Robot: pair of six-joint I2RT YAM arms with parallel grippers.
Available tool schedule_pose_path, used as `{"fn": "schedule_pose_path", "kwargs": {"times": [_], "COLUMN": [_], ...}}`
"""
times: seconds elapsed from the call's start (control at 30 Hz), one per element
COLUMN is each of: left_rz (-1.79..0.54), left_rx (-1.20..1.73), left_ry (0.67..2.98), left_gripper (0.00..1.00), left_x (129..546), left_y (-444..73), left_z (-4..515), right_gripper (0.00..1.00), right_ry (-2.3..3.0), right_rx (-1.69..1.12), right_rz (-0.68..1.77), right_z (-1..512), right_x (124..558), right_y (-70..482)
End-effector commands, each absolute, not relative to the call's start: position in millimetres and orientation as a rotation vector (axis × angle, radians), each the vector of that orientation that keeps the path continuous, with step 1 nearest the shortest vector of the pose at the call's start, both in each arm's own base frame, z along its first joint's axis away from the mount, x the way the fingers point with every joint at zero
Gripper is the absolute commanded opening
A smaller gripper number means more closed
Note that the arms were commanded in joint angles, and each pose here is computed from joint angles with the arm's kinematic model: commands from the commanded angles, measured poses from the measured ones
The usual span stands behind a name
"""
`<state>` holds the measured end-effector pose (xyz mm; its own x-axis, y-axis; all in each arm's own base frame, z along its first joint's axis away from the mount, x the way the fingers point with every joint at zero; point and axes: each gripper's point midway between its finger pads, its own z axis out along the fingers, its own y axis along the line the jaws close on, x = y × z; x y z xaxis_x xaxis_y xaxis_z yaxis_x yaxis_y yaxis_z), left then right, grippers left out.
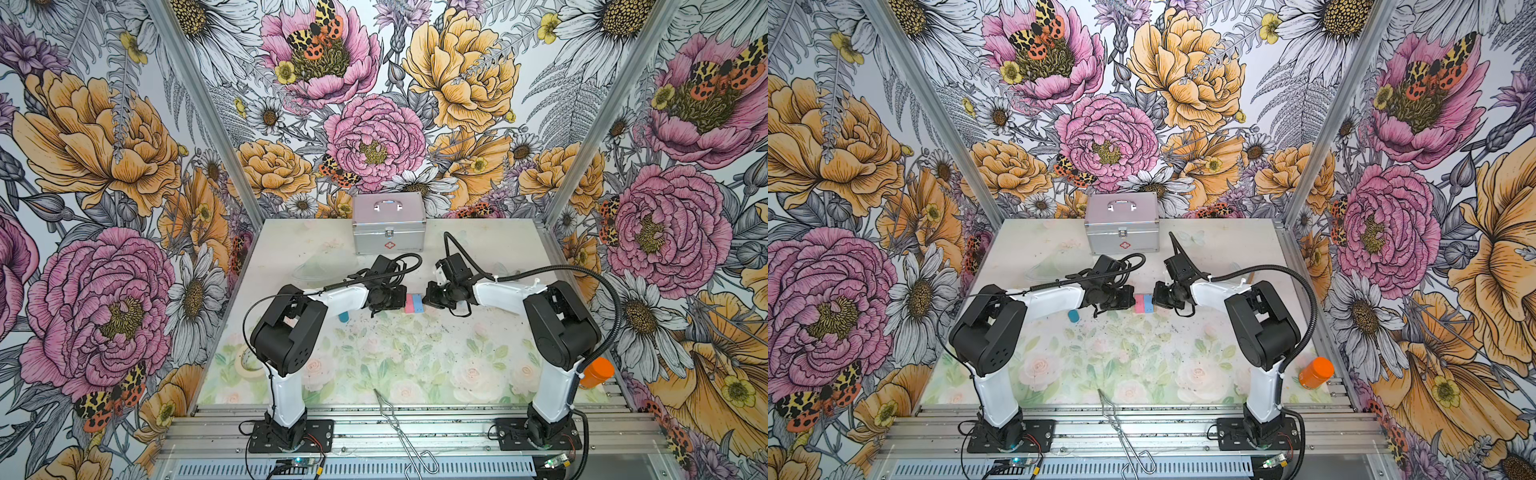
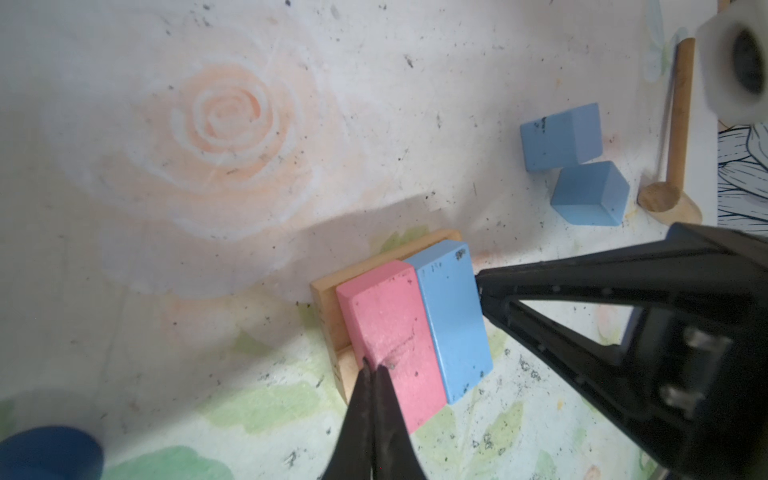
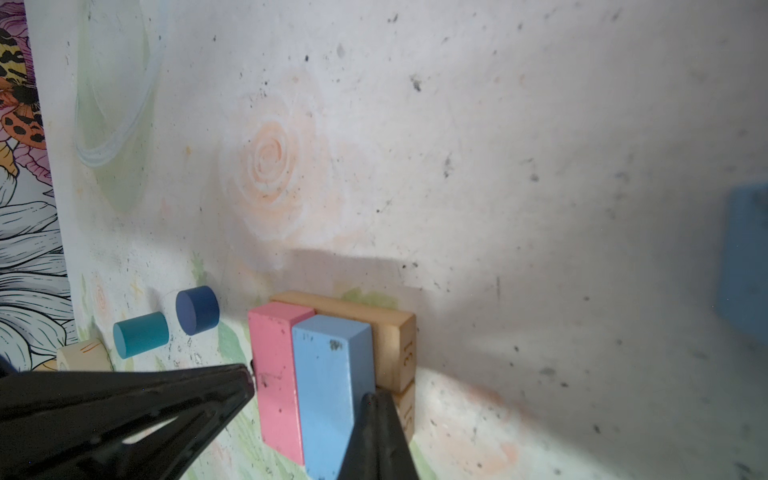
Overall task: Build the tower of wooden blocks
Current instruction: 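Press the pink and light-blue bars together between both grippers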
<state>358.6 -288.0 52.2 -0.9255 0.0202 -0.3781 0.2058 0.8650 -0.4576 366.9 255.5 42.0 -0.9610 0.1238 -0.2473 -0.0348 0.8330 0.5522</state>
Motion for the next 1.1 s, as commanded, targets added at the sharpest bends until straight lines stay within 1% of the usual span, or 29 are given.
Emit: {"fn": "schedule_pose_path", "kwargs": {"times": [0.0, 0.3, 0.53, 0.57, 0.6, 0.8, 0.9, 0.93, 1.07], "left_rz": [-0.704, -0.702, -0.677, -0.685, -0.682, -0.633, -0.652, -0.642, -0.652], "left_rx": [0.154, 0.151, 0.14, 0.139, 0.136, 0.094, 0.098, 0.095, 0.097], "left_ry": [2.66, 2.652, 2.591, 2.554, 2.549, 2.594, 2.595, 2.631, 2.64], "left_gripper": [0.0, 0.0, 0.0, 0.0, 0.0, 0.0, 0.0, 0.0, 0.0], "left_x": [367.4, 369.5, 378.1, 379.5, 380.1, 381.3, 382.2, 381.4, 381.9], "left_y": [-287.4, -287.1, -281.2, -279.7, -277.9, -265.6, -269.1, -269.5, -272.7], "left_z": [56.2, 58.9, 80.9, 97.3, 99.8, 86.8, 87.5, 71.8, 68.2], "right_gripper": [0.0, 0.0, 0.0, 0.0, 0.0, 0.0, 0.0, 0.0, 0.0], "right_ry": [2.703, 2.703, 2.703, 2.704, 2.703, 2.701, 2.697, 2.698, 2.696], "right_rx": [0.054, 0.054, 0.067, 0.072, 0.075, 0.072, 0.072, 0.072, 0.076], "right_rz": [0.858, 0.853, 0.841, 0.839, 0.837, 0.836, 0.836, 0.835, 0.836], "right_z": [52.0, 51.7, 50.6, 50.0, 50.3, 50.9, 52.0, 51.8, 52.6], "right_x": [370.5, 370.0, 370.9, 370.8, 371.4, 371.6, 371.9, 371.5, 372.0], "right_y": [261.8, 260.9, 256.9, 256.4, 255.4, 254.9, 254.8, 254.6, 254.0]}}
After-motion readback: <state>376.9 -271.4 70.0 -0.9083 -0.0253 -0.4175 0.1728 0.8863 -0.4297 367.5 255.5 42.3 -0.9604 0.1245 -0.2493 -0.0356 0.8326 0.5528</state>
